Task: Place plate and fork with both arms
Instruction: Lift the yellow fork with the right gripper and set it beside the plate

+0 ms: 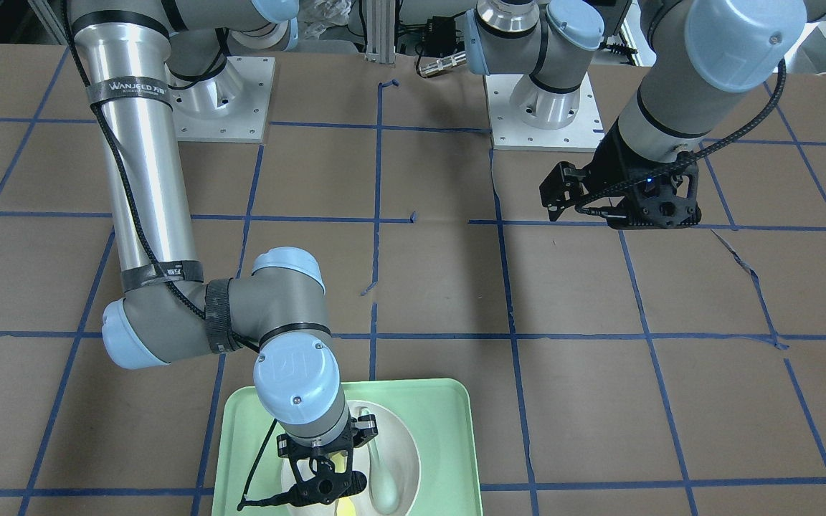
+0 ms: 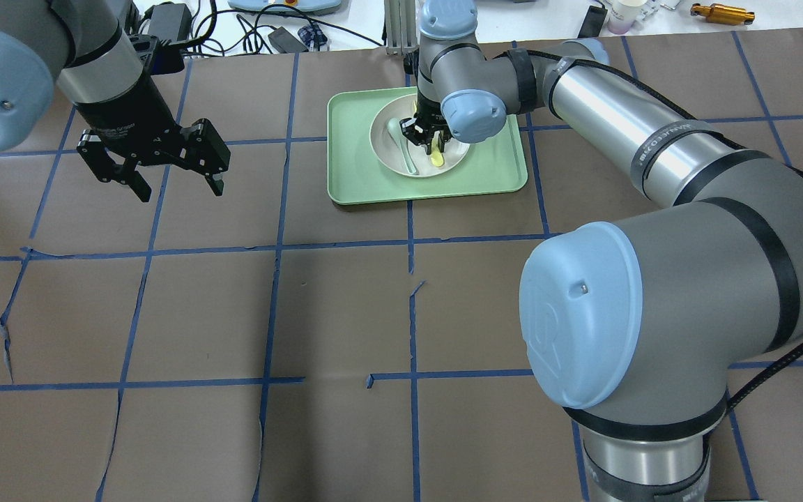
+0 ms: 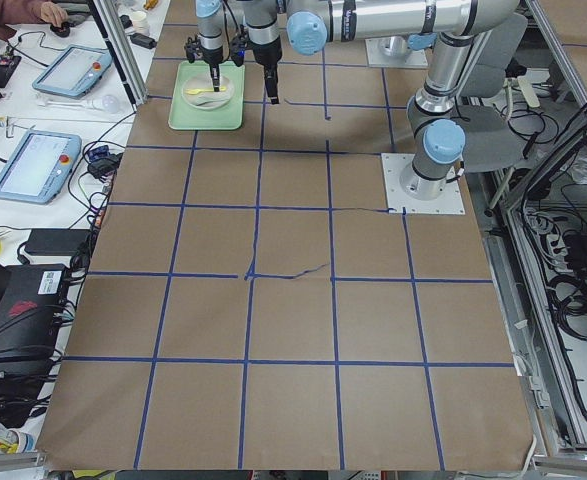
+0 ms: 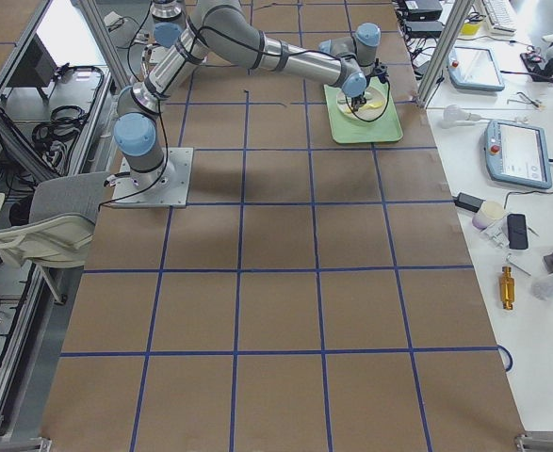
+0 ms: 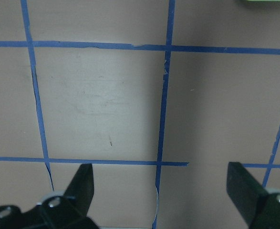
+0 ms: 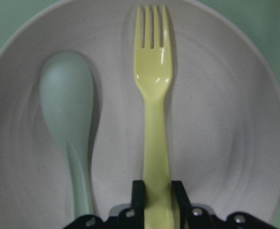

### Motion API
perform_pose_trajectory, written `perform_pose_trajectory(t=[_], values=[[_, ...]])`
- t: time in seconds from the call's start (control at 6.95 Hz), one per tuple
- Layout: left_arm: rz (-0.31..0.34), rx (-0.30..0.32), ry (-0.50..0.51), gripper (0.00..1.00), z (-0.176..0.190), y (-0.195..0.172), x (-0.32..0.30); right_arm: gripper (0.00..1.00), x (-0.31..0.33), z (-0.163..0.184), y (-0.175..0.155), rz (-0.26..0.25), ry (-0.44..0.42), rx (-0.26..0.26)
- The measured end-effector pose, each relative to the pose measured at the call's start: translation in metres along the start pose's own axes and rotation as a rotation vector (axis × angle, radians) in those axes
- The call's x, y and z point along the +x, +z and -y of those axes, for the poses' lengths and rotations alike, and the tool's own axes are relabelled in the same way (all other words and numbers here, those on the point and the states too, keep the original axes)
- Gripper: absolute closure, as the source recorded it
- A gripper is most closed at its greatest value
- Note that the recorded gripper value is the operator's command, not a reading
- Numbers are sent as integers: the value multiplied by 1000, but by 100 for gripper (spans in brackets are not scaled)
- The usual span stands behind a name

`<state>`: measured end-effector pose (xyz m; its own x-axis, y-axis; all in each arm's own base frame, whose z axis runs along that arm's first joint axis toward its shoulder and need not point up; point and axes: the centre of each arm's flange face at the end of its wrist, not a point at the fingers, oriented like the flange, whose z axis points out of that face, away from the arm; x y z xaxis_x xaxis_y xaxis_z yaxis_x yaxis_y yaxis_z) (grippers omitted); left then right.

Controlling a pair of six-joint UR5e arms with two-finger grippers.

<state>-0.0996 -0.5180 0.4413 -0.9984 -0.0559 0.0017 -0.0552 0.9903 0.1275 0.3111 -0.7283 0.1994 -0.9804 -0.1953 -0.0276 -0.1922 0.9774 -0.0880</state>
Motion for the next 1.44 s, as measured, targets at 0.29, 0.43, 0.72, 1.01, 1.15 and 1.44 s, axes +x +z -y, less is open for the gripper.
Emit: perform_pose_trajectory(t=[0.29,0.43,0.72,1.01,1.15,1.44], values=[[-8,-20,-6,0,2,9,-2,86,3,1,-23,-19,23,20],[-8,-32,-7,0,0,16,-3,84,8,1,-35,-25,52,32],[-8,-32,-7,0,0,26,-4,84,48,-3,-47,-35,152,34],[-15,-16,-8,0,2,32,-3,84,93,-31,-41,-37,219,11],[-16,-9,-9,0,2,32,-3,83,98,-40,-32,-31,232,10],[-18,-3,-9,0,2,32,-3,43,101,-42,-20,-25,234,17]])
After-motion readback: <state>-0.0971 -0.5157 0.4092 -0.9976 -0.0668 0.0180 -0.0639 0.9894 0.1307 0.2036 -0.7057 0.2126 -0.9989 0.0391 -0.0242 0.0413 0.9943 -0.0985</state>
